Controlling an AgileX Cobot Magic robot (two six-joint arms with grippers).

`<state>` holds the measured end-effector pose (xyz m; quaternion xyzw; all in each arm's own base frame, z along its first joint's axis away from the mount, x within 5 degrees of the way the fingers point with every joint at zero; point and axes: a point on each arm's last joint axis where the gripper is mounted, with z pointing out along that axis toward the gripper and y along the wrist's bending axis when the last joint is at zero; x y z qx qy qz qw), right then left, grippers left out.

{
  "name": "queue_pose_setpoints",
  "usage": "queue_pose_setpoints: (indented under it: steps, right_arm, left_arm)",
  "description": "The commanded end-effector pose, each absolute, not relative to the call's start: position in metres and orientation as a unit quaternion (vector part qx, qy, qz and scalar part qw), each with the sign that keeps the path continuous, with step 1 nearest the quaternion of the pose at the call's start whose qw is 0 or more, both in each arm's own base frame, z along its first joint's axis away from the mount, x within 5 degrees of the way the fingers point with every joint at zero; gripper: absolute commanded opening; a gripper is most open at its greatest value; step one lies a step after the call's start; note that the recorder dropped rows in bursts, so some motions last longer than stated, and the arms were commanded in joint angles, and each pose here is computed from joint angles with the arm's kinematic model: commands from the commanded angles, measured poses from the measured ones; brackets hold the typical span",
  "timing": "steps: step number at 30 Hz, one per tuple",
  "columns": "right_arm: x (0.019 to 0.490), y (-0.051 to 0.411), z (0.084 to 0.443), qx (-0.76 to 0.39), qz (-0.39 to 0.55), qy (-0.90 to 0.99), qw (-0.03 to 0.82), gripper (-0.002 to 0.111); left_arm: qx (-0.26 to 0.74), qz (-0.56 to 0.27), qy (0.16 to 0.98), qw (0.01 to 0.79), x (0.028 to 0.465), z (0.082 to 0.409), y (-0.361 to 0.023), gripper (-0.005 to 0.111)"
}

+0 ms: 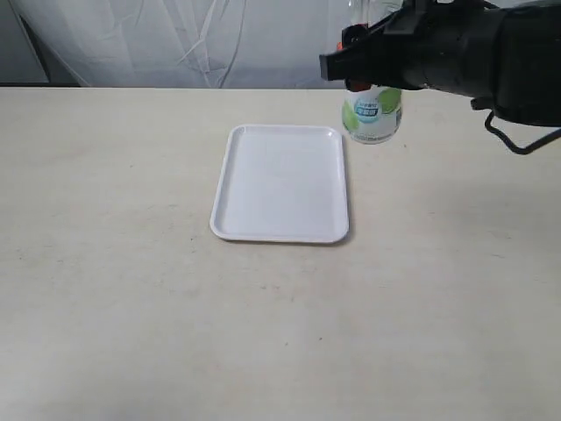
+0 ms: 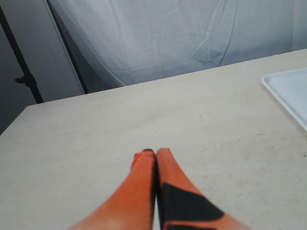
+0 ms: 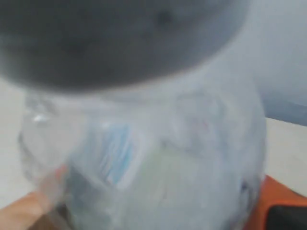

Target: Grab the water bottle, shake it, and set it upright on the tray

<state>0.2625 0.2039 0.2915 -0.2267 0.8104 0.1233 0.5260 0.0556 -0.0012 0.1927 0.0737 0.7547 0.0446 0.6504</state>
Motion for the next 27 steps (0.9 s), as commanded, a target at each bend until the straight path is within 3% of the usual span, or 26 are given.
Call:
queue_pose_setpoints:
  steps: [1,3,4,5,8,9,10,14,18,23,25,27]
  right_arm:
    - [0.237,0.230,0.306,-0.323,0.228,0.756,0.521,-0.001]
    - [0.263,0.190,0.305,-0.114,0.053,0.825,0.551,-0.001]
    - [0.267,0.179,0.304,-0.054,0.004,0.830,0.555,-0.001]
    - [0.267,0.179,0.302,-0.080,-0.007,0.830,0.553,-0.001]
    - [0.233,0.225,0.297,-0.353,0.160,0.755,0.529,-0.001]
    - [0.227,0.228,0.298,-0.383,0.177,0.737,0.528,-0.001]
    - [0.227,0.228,0.299,-0.363,0.174,0.747,0.529,-0.001]
    - [0.255,0.184,0.303,-0.106,0.009,0.826,0.553,-0.001]
    - [0.230,0.216,0.304,-0.328,0.149,0.762,0.539,-0.001]
    - [0.231,0.197,0.343,-0.201,0.157,0.772,0.582,-0.001]
    - [0.230,0.196,0.343,-0.208,0.152,0.771,0.583,-0.001]
    - [0.231,0.201,0.321,-0.222,0.156,0.786,0.555,-0.001]
  left_arm:
    - [0.072,0.043,0.755,0.650,0.055,0.192,-0.001,0.000]
    - [0.072,0.043,0.755,0.650,0.055,0.192,-0.001,0.000]
    - [0.072,0.043,0.755,0.650,0.055,0.192,-0.001,0.000]
    - [0.072,0.043,0.755,0.650,0.055,0.192,-0.001,0.000]
    - [0.072,0.043,0.755,0.650,0.055,0.192,-0.001,0.000]
    - [0.072,0.043,0.755,0.650,0.055,0.192,-0.001,0.000]
    - [0.072,0.043,0.755,0.650,0.055,0.192,-0.001,0.000]
    - [0.072,0.043,0.755,0.650,0.055,0.192,-0.001,0.000]
    - [0.072,0.043,0.755,0.650,0.055,0.192,-0.001,0.000]
    - [0.072,0.043,0.755,0.650,0.055,0.192,-0.001,0.000]
    - [0.072,0.043,0.755,0.650,0.055,0.192,-0.001,0.000]
    - [0.072,0.043,0.755,0.650,0.055,0.192,-0.001,0.000]
